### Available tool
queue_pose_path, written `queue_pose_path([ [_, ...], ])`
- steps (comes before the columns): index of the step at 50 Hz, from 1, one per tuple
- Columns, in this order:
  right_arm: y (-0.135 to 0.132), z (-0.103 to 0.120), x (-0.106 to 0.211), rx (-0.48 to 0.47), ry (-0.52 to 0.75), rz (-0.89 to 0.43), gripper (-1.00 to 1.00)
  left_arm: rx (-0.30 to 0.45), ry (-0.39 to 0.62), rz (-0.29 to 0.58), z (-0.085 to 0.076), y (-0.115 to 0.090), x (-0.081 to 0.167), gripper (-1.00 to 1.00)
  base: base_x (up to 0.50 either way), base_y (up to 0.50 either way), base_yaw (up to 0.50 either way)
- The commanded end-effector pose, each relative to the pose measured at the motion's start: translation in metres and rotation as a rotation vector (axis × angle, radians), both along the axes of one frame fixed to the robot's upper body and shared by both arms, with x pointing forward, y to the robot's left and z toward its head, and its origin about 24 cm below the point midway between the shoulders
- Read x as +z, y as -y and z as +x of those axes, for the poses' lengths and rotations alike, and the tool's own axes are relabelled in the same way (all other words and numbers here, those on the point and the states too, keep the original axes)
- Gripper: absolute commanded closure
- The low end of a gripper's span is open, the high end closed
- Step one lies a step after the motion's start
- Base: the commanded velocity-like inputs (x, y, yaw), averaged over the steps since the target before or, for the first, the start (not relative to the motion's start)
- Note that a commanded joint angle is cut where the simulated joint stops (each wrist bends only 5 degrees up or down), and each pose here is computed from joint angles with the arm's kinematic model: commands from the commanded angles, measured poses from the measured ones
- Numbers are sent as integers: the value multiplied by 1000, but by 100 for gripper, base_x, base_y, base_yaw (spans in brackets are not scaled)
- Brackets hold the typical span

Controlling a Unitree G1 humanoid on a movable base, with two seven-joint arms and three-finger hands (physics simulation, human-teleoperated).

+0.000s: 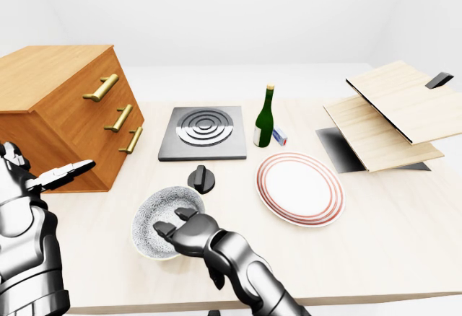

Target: Pick up the akita bowl and put it on the plate.

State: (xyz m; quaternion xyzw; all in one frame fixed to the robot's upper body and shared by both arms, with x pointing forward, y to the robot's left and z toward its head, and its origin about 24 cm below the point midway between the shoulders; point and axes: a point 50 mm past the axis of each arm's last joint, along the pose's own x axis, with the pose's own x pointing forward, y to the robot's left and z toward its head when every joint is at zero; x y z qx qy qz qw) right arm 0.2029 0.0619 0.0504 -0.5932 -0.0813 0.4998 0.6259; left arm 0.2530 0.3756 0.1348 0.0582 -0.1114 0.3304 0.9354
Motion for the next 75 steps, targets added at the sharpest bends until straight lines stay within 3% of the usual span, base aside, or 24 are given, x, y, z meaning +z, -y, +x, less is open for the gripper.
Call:
queue_pose_path([
  [1,-4,-1,-5,9,-17,-16,-100,-2,0,-2,0,0,0,-100,0,0,0],
  [18,-2,1,-4,-2,-17,-15,-100,-4,-1,-3,0,0,0,-100,0,0,0],
  [19,-2,1,-5,-2,-20,-19,-82,-4,-1,-3,0,1,0,-100,0,0,0],
  [20,-1,2,-7,-2,-22,-25,-100,-4,0,-2,0,1,0,-100,0,0,0],
  [22,-1,2,-7,-3,-26,-23,-100,-5,0,-1,1,1,0,-100,0,0,0],
  [23,-2,4,-6,-5,-24,-22,83,-5,0,-2,1,1,-1,-100,0,0,0],
  [24,-2,4,-6,-5,-24,-22,83,-5,0,-2,1,1,-1,-100,0,0,0],
  [25,-1,3,-5,-6,-30,-11,100,-6,0,-1,1,1,0,-100,0,0,0],
  [53,0,4,-5,-9,-33,1,100,-3,0,-8,1,0,0,-100,0,0,0],
  [68,9,16,32,-51,98,89,100,-4,-1,-7,0,0,-1,-100,0,0,0],
  [75,10,15,38,-14,134,97,100,-5,0,-6,0,0,-2,-100,0,0,0],
])
